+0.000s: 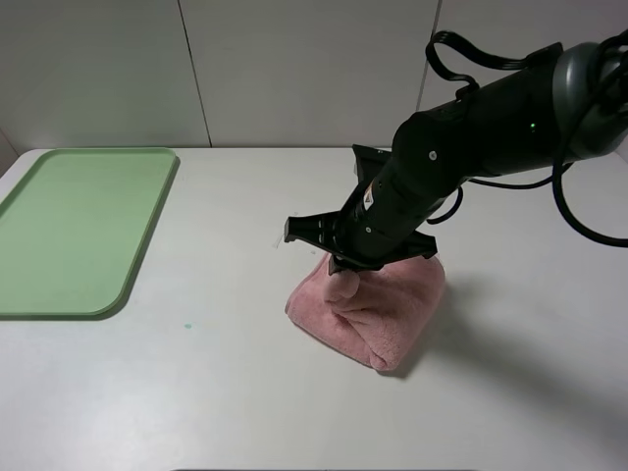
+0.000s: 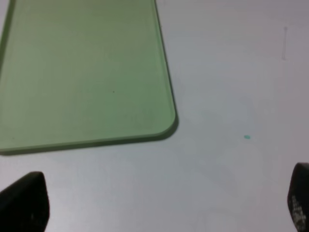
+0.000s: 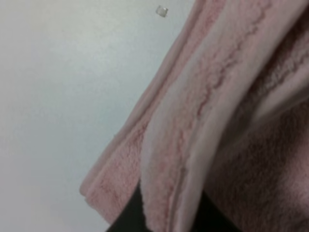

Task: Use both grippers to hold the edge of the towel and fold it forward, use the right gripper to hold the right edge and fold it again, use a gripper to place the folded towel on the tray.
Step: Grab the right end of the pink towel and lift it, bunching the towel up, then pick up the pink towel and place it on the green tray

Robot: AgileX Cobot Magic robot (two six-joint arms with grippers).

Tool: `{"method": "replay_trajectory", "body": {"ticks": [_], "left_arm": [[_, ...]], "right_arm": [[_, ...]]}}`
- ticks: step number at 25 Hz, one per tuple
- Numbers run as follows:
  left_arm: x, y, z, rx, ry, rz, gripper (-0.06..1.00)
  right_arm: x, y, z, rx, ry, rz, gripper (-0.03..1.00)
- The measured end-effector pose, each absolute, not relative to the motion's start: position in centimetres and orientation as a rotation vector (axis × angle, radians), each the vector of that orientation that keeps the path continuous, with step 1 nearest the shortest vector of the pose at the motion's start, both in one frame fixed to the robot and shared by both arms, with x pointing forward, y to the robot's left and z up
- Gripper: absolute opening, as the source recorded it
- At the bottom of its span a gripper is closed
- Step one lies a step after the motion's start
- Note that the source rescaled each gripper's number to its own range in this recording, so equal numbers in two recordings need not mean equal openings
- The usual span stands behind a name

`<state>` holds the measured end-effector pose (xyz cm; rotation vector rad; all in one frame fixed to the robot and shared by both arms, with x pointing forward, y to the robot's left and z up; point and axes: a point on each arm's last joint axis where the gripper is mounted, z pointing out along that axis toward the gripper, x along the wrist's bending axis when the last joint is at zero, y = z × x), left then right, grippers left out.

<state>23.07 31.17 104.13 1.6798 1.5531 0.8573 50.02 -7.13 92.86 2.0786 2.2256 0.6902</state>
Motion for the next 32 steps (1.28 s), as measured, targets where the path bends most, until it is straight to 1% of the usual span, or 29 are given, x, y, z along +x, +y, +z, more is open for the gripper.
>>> {"method": "replay_trajectory", "body": {"ticks": [2,3,4,5,7,8,9,10,13,19,26,32], "left_arm": [[23.1,31.2,104.1,1.68,1.553,0.857,1.0],[23.1,31.2,104.1,1.68,1.553,0.857,1.0],[23.1,31.2,104.1,1.68,1.553,0.857,1.0],[23.1,31.2,104.1,1.68,1.553,0.857,1.0],[23.1,31.2,104.1,1.68,1.553,0.857,1.0],[23.1,31.2,104.1,1.68,1.553,0.857,1.0],[23.1,31.2,104.1,1.68,1.553,0.857,1.0],[23.1,31.2,104.1,1.68,1.553,0.857,1.0],[23.1,31.2,104.1,1.68,1.553,0.857,1.0],[23.1,31.2,104.1,1.68,1.553,0.857,1.0],[23.1,31.2,104.1,1.68,1.553,0.857,1.0],[23.1,31.2,104.1,1.68,1.553,0.857,1.0]], "right_arm": [[50.0,-7.1,92.9,2.073,2.228,0.693,0.04],[50.0,-7.1,92.9,2.066,2.233,0.693,0.08],[50.0,-7.1,92.9,2.055,2.241,0.692,0.14],[50.0,-7.1,92.9,2.042,2.249,0.692,0.27],[50.1,-7.1,92.9,2.03,2.257,0.694,0.64],[50.1,-7.1,92.9,2.028,2.256,0.697,0.79],[50.1,-7.1,92.9,2.028,2.256,0.699,0.88],[50.1,-7.1,92.9,2.028,2.255,0.699,0.93],[50.1,-7.1,92.9,2.027,2.254,0.703,0.99],[50.0,-7.1,93.4,2.027,2.249,0.722,1.0],[49.2,-7.8,97.6,1.996,2.225,0.843,1.0],[47.7,-9.0,100.7,1.871,2.307,0.842,1.0]]}}
